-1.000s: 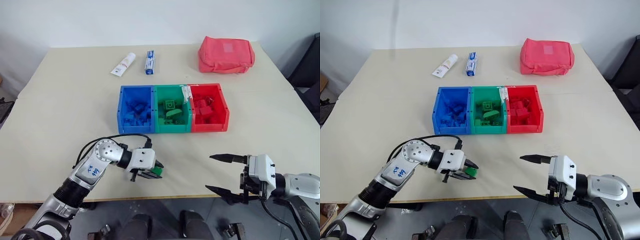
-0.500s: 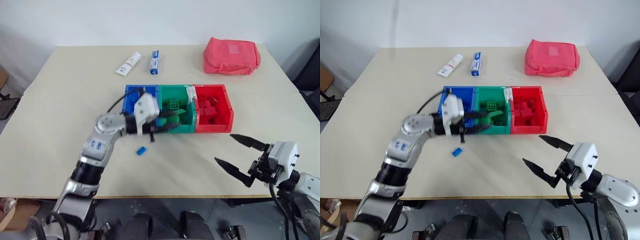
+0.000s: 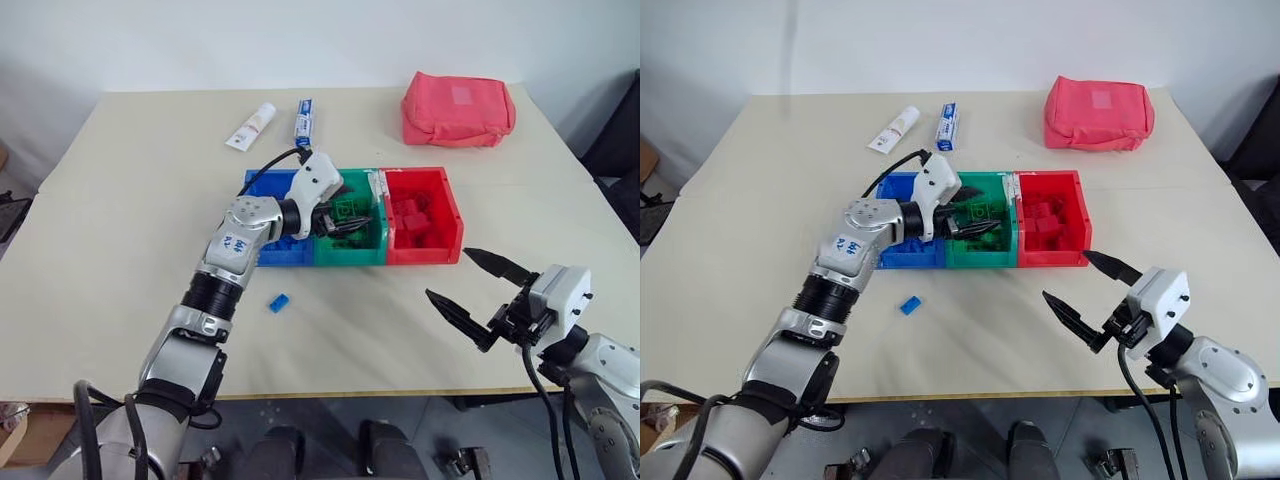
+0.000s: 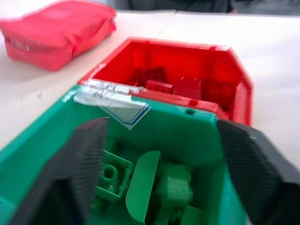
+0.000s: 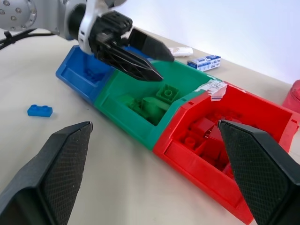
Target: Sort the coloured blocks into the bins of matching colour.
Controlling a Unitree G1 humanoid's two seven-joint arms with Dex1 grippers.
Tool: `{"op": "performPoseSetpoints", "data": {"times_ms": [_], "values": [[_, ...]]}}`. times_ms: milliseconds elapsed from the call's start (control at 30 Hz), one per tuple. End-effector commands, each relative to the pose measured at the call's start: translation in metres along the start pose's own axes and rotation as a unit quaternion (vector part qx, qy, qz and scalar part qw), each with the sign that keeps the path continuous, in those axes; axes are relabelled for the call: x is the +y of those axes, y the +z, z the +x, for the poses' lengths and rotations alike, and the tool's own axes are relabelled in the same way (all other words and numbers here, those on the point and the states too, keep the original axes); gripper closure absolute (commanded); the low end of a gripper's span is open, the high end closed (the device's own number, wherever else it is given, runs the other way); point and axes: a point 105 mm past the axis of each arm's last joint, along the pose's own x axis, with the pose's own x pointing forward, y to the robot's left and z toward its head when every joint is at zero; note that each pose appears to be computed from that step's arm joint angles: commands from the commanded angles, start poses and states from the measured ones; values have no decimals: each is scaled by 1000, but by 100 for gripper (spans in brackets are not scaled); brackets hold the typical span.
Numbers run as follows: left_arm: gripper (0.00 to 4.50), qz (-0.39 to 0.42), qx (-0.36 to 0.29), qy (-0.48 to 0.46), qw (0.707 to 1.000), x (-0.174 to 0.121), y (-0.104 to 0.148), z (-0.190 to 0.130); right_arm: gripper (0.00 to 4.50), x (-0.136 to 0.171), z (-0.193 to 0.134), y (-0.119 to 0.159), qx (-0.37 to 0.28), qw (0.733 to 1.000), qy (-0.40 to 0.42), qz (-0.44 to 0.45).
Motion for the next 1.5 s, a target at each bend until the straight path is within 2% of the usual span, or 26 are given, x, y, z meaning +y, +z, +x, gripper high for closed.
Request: {"op": "performPoseSetpoints", "data": {"times_ms": [33, 167, 333, 433, 600, 667, 833, 933, 1167, 1333, 1367, 1400, 1500], "values": [[6, 31, -38, -20, 999, 1, 6, -47, 0, 6, 6, 5, -11, 999, 40, -10], [6, 37, -42, -21, 998, -3, -5, -109, 0, 17, 14, 1, -3, 993, 114, -18], [2, 17, 30, 62, 997, 2, -39, -185, 0, 28, 18, -8, 22, 977, 206, -41], [2, -6, 67, 86, 994, -10, -58, -225, 0, 30, 23, -12, 29, 970, 238, -43], [2, -37, 111, 115, 986, -17, -77, -255, 0, 34, 30, -12, 20, 963, 266, -38], [2, -47, 134, 96, 985, -30, -88, -261, 0, 36, 32, -12, 20, 961, 274, -39], [2, -62, 134, 28, 989, -56, -84, -226, 0, 26, 28, -14, 31, 962, 266, -44], [2, -70, 188, -6, 980, -72, -92, -210, 0, 23, 25, -15, 36, 963, 262, -48], [2, -72, 174, 47, 981, -71, -85, -154, 0, 22, 17, -17, 49, 967, 246, -49], [2, -76, 205, 73, 973, -79, -98, -132, 0, 23, 10, -18, 58, 971, 227, -40], [41, -80, 220, 73, 970, -83, -103, -130, 0, 21, 7, -18, 62, 972, 223, -40], [56, -84, 224, 68, 968, -86, -105, -128, 0, 20, 6, -18, 65, 972, 220, -40], [149, -87, 233, 69, 966, -87, -107, -124, 0, 19, 5, -17, 67, 973, 217, -41]]}}
